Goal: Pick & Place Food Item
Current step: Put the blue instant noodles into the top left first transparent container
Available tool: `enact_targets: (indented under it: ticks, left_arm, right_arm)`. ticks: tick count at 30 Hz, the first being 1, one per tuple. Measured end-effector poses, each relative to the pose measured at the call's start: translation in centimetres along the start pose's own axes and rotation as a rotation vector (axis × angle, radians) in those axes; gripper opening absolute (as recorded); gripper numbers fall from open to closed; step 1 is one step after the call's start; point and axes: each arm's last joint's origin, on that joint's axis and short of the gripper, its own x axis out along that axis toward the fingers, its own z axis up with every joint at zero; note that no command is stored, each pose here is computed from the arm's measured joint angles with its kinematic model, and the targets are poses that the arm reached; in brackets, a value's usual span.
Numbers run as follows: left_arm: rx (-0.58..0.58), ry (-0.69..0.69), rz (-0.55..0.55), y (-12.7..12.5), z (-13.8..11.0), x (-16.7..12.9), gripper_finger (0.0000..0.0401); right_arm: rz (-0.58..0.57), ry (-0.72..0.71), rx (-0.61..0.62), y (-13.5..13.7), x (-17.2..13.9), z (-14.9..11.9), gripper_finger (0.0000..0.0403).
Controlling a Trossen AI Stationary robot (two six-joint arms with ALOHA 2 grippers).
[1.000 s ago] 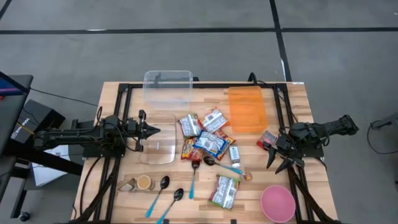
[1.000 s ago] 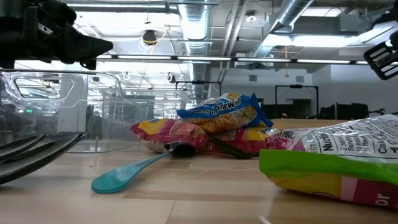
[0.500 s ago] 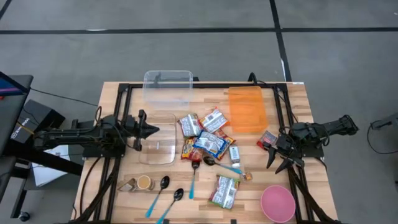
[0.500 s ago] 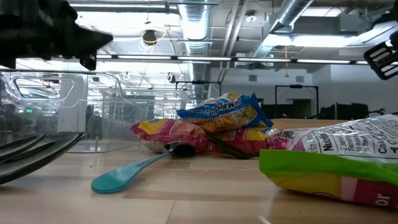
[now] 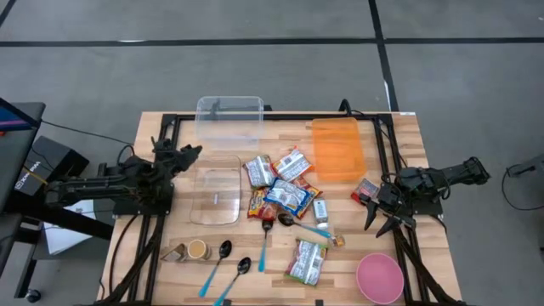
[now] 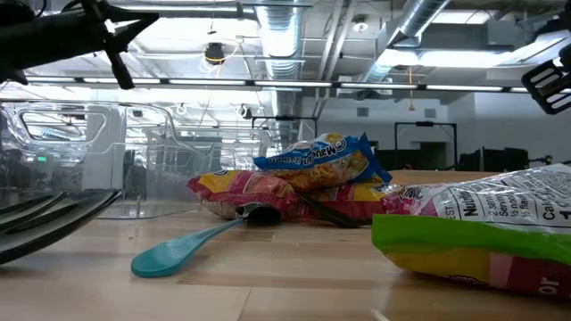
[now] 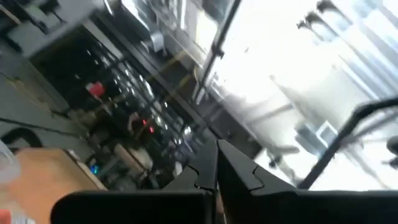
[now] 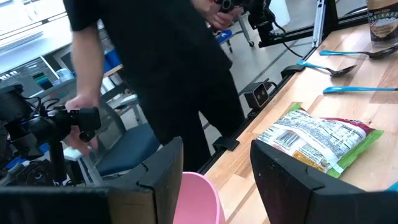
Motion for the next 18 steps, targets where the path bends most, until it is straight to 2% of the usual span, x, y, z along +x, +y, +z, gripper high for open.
enact_targets:
  ticks: [5, 7, 10, 14, 18]
  left_arm:
    - [0.037, -0.163, 0.113, 0.2, 0.6, 0.0, 0.0002]
    - [0.025, -0.253, 0.138, 0.1, 1.0, 0.0, 0.0002]
    - [0.029, -0.339, 0.154, -0.1, 1.4, 0.0, 0.0002]
    - [0.018, -0.408, 0.172, -0.2, 1.7, 0.1, 0.0002]
    - [0.017, -0.408, 0.186, 0.0, 1.5, 0.3, 0.0002]
  right_arm:
    - [-0.121, -0.057, -0.023, -0.4, -0.1, 0.2, 0.0182]
    - [-0.249, -0.180, -0.129, -0.7, -0.4, 1.0, 0.0185]
    - [-0.367, -0.415, -0.282, -0.3, -1.1, 3.1, 0.0193]
    - [-0.528, -0.627, -0.317, -0.1, -2.0, 4.6, 0.0203]
    - [-0.617, -0.662, -0.307, -0.5, -2.3, 4.7, 0.0208]
